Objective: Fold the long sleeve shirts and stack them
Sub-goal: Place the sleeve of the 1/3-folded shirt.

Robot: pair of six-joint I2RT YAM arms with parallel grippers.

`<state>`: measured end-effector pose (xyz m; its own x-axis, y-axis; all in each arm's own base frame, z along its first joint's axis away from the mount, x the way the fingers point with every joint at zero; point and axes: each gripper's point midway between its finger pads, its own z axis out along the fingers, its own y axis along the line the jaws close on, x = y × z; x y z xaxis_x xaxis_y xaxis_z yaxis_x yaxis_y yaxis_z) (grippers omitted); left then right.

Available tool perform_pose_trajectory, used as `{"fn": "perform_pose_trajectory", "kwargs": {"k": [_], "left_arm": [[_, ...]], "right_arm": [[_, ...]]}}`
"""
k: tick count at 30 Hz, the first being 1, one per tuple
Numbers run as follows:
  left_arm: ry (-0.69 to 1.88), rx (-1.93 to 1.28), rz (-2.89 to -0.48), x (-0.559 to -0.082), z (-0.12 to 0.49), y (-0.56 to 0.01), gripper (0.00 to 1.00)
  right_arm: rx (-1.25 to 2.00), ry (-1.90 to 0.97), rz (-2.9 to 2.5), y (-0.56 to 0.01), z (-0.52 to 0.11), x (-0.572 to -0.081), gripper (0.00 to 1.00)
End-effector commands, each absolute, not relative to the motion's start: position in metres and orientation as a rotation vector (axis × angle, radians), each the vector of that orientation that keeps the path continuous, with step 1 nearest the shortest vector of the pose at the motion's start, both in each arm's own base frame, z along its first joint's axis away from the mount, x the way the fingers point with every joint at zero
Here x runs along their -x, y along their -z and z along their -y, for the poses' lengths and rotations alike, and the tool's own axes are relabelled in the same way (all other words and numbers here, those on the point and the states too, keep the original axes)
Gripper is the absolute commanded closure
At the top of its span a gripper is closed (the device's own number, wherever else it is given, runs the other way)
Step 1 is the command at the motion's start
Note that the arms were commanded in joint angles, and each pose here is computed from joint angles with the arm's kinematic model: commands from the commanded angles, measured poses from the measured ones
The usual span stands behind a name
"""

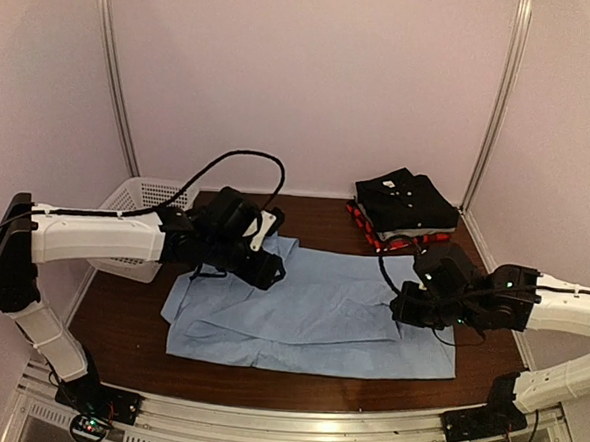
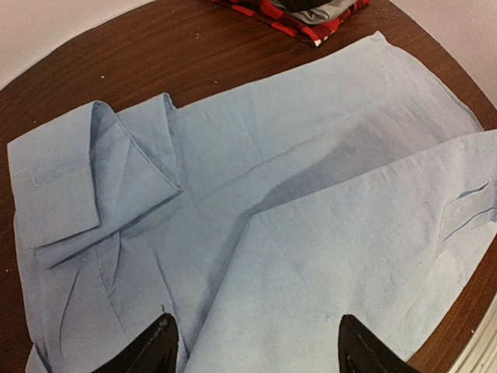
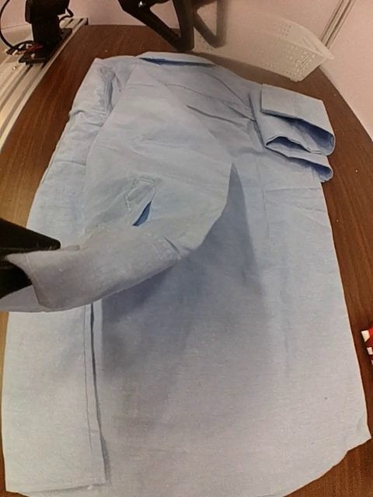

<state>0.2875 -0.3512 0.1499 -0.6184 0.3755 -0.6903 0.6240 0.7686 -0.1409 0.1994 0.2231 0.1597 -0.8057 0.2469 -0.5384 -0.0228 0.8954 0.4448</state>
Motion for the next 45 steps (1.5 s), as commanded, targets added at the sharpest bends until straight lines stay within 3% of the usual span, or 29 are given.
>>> {"fn": "perform_pose_trajectory", "kwargs": {"k": [1, 26, 33, 37, 40, 45], "left_arm": [[0.408, -0.635, -2.207, -0.316, 0.326, -0.192, 0.26], [0.413, -0.633, -2.31, -0.304, 0.31, -0.136, 0.2], [0.413, -0.619, -2.316, -0.302, 0.308, -0.134, 0.2], [0.413, -0.616, -2.318, -0.303, 0.308, -0.133, 0.2], [0.414, -0.616, -2.316, -0.304, 0.309, -0.134, 0.2], [0.398, -0.615, -2.314, -0.304, 0.306, -0.134, 0.2]], "right_arm": [[0.079, -0.409, -2.497, -0.165, -0.217, -0.214, 1.0], [-0.038, -0.52, -2.695, -0.078, -0.173, -0.216, 1.0], [-0.058, -0.581, -2.681, -0.063, -0.172, -0.215, 0.87], [-0.095, -0.619, -2.657, -0.059, -0.171, -0.213, 0.85], [-0.114, -0.646, -2.643, -0.057, -0.171, -0.211, 0.86], [-0.144, -0.644, -2.624, -0.062, -0.165, -0.209, 1.0]]}}
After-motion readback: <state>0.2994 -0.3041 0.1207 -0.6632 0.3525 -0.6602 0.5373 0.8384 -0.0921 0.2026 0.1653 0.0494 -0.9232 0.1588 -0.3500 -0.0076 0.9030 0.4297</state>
